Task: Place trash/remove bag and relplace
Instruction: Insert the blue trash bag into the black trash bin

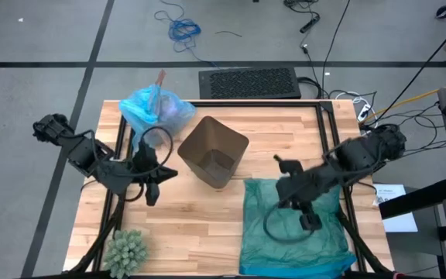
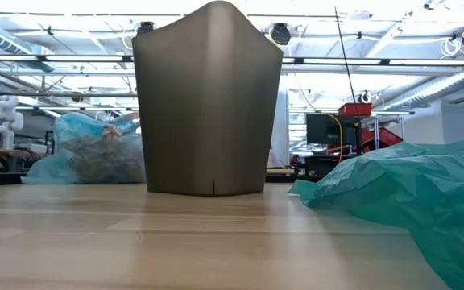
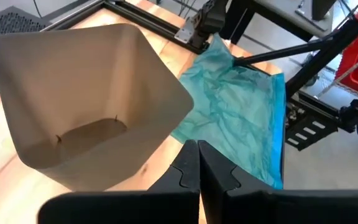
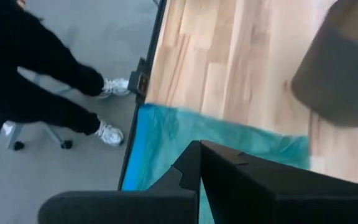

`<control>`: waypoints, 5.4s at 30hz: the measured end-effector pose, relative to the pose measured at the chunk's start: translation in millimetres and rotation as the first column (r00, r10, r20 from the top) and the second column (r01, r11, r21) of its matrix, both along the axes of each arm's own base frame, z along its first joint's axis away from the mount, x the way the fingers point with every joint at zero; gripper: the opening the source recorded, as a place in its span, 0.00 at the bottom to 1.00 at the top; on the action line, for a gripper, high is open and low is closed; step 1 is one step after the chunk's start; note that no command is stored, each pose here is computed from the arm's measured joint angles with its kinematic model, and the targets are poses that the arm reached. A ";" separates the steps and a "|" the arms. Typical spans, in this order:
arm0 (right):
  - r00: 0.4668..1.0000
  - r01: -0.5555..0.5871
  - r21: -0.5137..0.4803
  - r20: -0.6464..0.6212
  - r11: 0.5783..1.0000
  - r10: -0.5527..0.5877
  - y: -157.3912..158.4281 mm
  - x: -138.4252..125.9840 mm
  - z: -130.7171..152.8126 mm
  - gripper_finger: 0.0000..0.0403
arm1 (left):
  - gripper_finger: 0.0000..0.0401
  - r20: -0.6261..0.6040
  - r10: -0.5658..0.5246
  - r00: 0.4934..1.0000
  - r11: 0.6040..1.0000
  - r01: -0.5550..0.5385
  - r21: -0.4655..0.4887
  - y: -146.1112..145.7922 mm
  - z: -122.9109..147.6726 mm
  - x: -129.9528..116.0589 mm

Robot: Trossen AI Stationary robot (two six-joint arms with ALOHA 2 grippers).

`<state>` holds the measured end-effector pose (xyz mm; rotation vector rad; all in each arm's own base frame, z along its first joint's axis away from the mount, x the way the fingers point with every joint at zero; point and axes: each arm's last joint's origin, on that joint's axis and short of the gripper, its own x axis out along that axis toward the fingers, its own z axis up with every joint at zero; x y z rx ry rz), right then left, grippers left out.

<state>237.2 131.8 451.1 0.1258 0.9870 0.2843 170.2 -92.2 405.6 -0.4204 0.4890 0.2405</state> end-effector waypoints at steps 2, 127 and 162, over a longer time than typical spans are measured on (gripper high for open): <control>0.999 -0.007 -0.007 -0.045 1.000 0.007 8.2 -1.5 -10.4 0.00 | 0.00 0.010 0.005 1.000 1.000 -0.005 -0.004 -3.6 0.1 -2.0; 0.799 0.533 -0.280 -0.144 0.798 -0.584 153.9 32.0 -124.7 0.00 | 0.00 0.147 -0.456 0.878 0.889 0.443 0.115 -1.8 72.7 -29.2; 0.299 0.690 0.044 0.892 0.723 -0.339 -26.2 110.7 92.7 0.00 | 0.00 0.426 -0.386 0.819 0.897 0.225 0.380 38.8 155.1 -74.7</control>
